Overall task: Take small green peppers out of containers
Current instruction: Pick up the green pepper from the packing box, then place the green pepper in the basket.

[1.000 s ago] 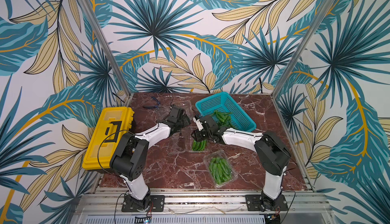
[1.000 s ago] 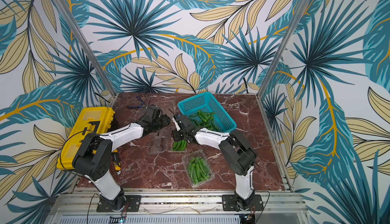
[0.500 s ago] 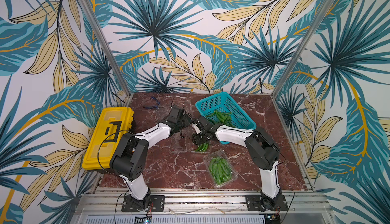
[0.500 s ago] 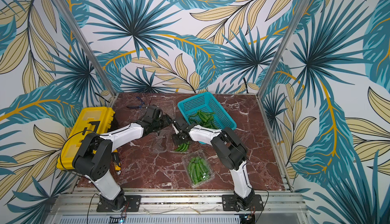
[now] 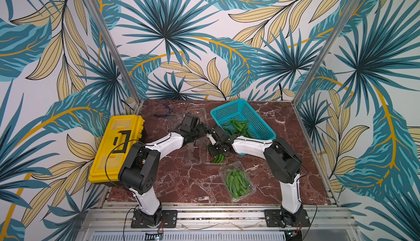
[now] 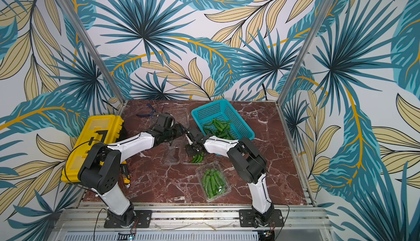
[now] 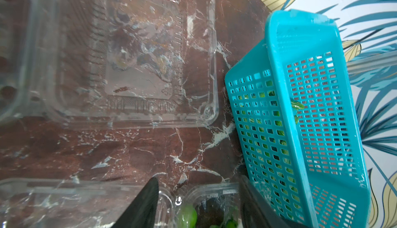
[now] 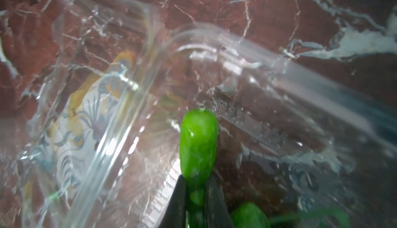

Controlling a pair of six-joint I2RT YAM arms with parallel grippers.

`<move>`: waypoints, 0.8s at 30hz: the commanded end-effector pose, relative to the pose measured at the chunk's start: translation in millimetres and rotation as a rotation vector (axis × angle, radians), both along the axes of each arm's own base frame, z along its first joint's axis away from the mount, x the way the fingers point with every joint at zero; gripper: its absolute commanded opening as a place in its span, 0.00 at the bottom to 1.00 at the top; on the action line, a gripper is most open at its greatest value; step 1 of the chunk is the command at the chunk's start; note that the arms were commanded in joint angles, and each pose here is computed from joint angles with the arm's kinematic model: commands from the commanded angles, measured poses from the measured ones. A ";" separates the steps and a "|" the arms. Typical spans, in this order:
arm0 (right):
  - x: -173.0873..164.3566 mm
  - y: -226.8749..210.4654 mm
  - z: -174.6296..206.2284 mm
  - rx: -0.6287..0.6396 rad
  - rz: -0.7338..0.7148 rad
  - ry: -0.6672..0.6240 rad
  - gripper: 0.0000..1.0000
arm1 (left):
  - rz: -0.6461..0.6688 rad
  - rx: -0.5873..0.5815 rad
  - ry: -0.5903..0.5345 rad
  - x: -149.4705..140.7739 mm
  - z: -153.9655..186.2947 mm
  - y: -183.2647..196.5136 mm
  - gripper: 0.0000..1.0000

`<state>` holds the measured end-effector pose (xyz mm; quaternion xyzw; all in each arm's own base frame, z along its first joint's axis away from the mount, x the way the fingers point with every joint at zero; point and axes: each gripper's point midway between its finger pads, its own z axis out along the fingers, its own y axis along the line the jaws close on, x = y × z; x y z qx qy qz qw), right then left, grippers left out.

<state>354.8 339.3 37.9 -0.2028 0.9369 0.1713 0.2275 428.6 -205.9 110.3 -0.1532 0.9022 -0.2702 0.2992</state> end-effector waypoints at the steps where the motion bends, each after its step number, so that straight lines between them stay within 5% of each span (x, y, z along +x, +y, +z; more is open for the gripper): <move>1: 14.6 4.4 70.2 0.116 -0.024 -0.199 0.10 | -0.055 -0.015 -0.037 8.1 11.8 -11.2 0.61; 5: 24.6 -27.5 115.4 0.120 -0.155 -0.384 0.10 | -0.064 -0.017 -0.033 7.5 10.4 -12.8 0.61; 10: 38.4 -113.4 135.5 -0.041 -0.489 -0.565 0.14 | -0.092 0.033 -0.083 8.0 21.8 -9.7 0.61; 24: 43.6 -209.8 55.4 -0.120 -0.666 -0.273 0.29 | -0.290 0.270 -0.212 -7.1 49.2 -33.5 0.66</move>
